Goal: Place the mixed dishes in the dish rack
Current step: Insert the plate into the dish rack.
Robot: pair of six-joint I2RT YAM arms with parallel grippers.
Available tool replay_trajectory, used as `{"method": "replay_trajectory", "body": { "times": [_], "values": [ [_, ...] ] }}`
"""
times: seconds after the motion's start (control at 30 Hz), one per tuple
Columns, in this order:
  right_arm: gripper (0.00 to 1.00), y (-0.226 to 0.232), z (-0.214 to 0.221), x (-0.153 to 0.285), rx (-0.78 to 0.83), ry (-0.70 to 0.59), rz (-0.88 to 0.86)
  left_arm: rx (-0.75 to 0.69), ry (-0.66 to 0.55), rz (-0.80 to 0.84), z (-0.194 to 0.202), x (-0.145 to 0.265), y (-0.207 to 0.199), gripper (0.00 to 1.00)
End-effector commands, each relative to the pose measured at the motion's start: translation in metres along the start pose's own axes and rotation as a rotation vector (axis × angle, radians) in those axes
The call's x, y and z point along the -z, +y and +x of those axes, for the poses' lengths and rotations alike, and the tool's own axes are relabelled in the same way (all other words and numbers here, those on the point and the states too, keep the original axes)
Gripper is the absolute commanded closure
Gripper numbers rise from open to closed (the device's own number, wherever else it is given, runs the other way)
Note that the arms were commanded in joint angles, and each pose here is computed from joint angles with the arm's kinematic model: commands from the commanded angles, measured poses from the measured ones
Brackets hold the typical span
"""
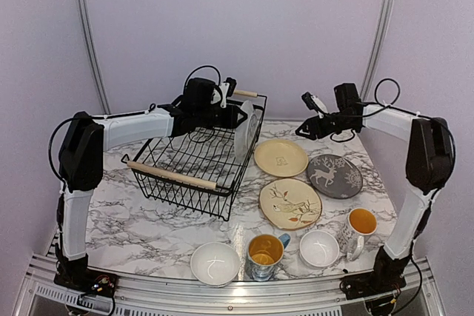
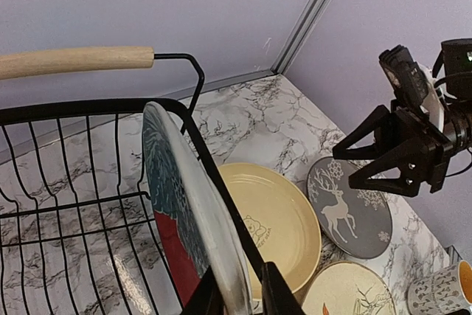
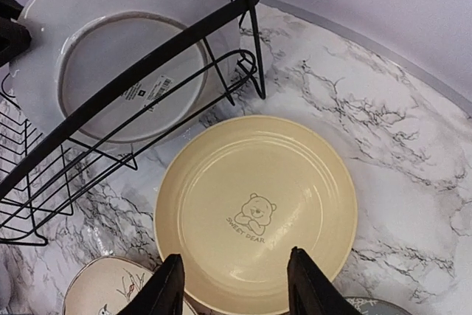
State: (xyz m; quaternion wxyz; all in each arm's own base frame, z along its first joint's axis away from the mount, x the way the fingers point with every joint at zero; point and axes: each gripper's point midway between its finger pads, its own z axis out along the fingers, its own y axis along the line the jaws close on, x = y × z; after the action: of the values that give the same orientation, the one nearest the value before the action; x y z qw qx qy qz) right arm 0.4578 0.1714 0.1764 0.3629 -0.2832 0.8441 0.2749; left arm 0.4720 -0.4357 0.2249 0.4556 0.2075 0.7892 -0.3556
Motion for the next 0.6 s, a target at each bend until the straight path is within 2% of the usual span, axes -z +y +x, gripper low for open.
{"method": "replay_trajectory", "body": {
  "times": [0.0, 0.23, 0.53, 0.57],
  "values": [
    [0.55, -0.014, -0.034, -0.036, -0.016, 0.026, 0.145, 0.023, 0.043, 0.027, 0.012, 0.002, -0.005, 0.81],
    [0.59, -0.019, -0.047, -0.106, -0.017, 0.077, 0.142, 0.028, 0.052, 0.041, 0.014, 0.004, -0.009, 0.84],
    [0.58, -0.007, -0.068, -0.152, 0.055, 0.048, 0.122, 0.026, 0.067, 0.056, 0.021, 0.014, -0.015, 0.92],
    [0.58, 0.0, -0.07, -0.157, 0.07, 0.041, 0.1, 0.018, 0.041, 0.07, 0.014, 0.018, -0.02, 0.93]
  ]
}}
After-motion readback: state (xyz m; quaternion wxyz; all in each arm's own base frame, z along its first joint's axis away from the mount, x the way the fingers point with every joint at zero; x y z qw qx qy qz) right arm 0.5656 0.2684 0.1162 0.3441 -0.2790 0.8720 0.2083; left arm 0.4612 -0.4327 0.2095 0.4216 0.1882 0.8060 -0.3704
